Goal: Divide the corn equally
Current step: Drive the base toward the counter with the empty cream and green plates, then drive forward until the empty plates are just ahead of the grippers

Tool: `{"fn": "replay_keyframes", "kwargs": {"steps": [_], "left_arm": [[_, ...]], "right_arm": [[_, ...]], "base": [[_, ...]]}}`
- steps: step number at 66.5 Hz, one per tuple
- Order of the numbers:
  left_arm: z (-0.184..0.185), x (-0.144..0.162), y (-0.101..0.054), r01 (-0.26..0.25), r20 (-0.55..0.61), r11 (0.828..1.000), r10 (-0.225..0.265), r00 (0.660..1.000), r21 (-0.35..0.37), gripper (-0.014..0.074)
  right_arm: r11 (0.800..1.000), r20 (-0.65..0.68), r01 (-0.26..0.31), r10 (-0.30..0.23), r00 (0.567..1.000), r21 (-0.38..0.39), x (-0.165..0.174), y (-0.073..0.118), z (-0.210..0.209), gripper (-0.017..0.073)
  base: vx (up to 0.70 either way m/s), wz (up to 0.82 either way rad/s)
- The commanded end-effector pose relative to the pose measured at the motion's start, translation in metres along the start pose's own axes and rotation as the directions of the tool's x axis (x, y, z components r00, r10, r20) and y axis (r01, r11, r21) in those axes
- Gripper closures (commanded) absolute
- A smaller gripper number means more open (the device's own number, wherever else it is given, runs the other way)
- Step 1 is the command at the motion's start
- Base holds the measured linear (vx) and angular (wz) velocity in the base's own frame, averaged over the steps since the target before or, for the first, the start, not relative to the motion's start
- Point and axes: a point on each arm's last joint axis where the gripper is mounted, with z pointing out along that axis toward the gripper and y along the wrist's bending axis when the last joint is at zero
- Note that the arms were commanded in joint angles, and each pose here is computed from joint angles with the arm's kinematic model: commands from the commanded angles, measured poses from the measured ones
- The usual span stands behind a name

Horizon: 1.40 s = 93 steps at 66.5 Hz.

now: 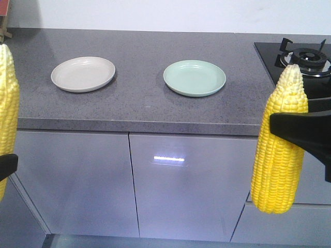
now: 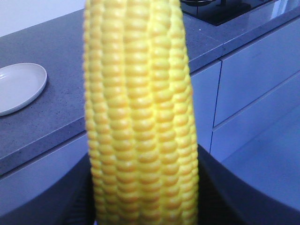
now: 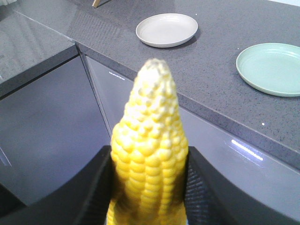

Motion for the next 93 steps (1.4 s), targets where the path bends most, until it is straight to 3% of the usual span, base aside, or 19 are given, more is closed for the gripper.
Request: {"fn": "replay_keyframes", "kwargs": {"steps": [1,93], "left_arm": [[-0.0038,-0.0127,0.0004,0.011,0.095,1.0,-0.011,0.995,-0.002,0.0323],[-0.0038,-0.0127,0.0004,0.011,0.095,1.0,-0.011,0.995,-0.002,0.0323]], "right_arm": [[1.0,0.09,-0.001,0.0,0.996,0.011,-0.0117,0.0019,-0.0064,0.0315],[1.0,0.09,-0.001,0.0,0.996,0.012,-0.0118,0.0018,-0.0064,0.0315]], "base": [[0.12,0.0],[0.12,-0.01]]}}
